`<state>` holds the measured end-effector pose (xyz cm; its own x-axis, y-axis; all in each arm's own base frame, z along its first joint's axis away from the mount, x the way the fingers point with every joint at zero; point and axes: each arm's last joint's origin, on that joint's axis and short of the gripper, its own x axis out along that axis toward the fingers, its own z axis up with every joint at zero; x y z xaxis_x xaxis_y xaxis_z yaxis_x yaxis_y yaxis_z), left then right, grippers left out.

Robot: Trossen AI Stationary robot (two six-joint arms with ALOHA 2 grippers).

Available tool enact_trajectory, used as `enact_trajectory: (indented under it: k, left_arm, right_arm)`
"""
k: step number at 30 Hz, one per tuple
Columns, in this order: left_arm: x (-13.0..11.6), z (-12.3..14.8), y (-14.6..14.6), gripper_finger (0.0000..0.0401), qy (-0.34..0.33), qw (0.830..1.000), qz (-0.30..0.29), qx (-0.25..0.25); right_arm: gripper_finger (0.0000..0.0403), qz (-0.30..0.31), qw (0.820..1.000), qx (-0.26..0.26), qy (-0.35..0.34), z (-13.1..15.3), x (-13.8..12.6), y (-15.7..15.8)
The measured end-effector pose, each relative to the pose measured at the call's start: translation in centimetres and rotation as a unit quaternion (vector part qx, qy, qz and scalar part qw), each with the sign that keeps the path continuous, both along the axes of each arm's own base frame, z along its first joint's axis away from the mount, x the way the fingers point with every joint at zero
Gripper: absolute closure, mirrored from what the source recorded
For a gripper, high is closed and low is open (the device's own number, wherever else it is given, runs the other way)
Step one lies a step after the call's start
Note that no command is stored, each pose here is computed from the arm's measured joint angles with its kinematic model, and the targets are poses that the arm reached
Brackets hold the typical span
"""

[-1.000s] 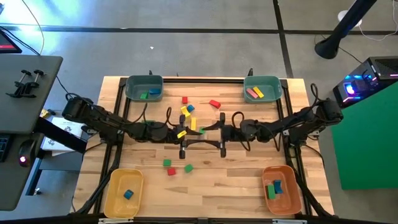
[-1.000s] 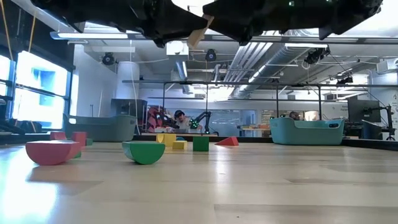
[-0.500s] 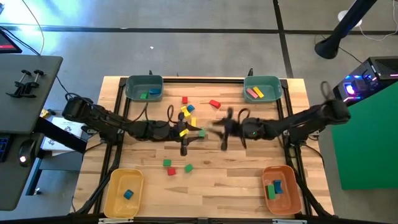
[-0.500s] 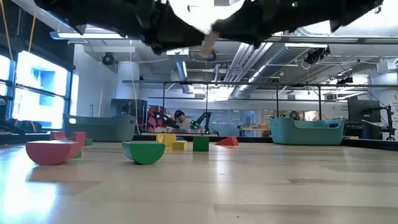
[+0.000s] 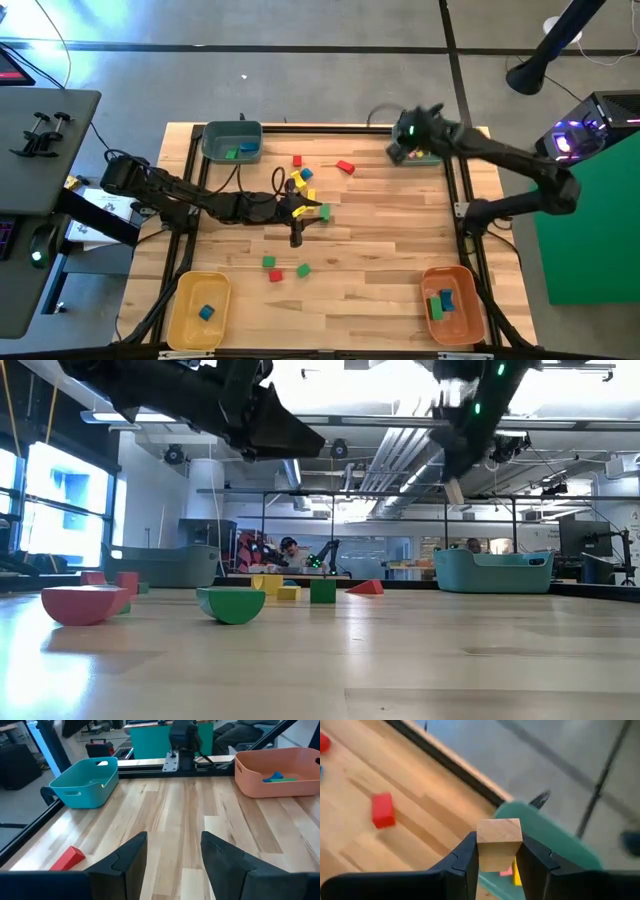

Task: Sort blocks by size
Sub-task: Put the brown rectangular block into the green bin

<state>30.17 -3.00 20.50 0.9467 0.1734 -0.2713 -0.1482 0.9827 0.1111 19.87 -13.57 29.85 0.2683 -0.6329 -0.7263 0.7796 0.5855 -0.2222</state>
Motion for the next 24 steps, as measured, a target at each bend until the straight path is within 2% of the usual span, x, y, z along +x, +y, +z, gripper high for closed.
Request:
enact_trajectory:
  k: [2, 6, 10, 16, 24]
  left_arm:
    - [0.0, 0.0, -0.2, 0.0229, 0.002, 1.000, -0.005, 0.000]
    - [-0.1, -0.1, -0.4, 0.0229, 0.006, 1.000, -0.012, 0.004]
    - [-0.1, -0.3, -0.4, 0.0229, 0.016, 1.000, -0.009, 0.009]
    - [-0.1, -0.3, -0.4, 0.0229, 0.017, 1.000, -0.008, 0.007]
    - [-0.2, -0.4, -0.4, 0.0229, 0.024, 1.000, -0.006, 0.004]
  right_arm:
    - [0.0306, -0.009, 0.999, 0.051, -0.003, -1.2, -1.1, -2.7]
    - [0.0306, -0.078, 0.990, 0.109, 0.047, -4.4, -2.8, -6.9]
    - [0.0306, -0.075, 0.982, 0.159, 0.076, -7.0, -3.0, -9.6]
    - [0.0306, -0.069, 0.971, 0.199, 0.117, -9.0, -2.4, -12.1]
    - [0.0306, -0.044, 0.957, 0.257, 0.126, -10.7, -1.6, -12.8]
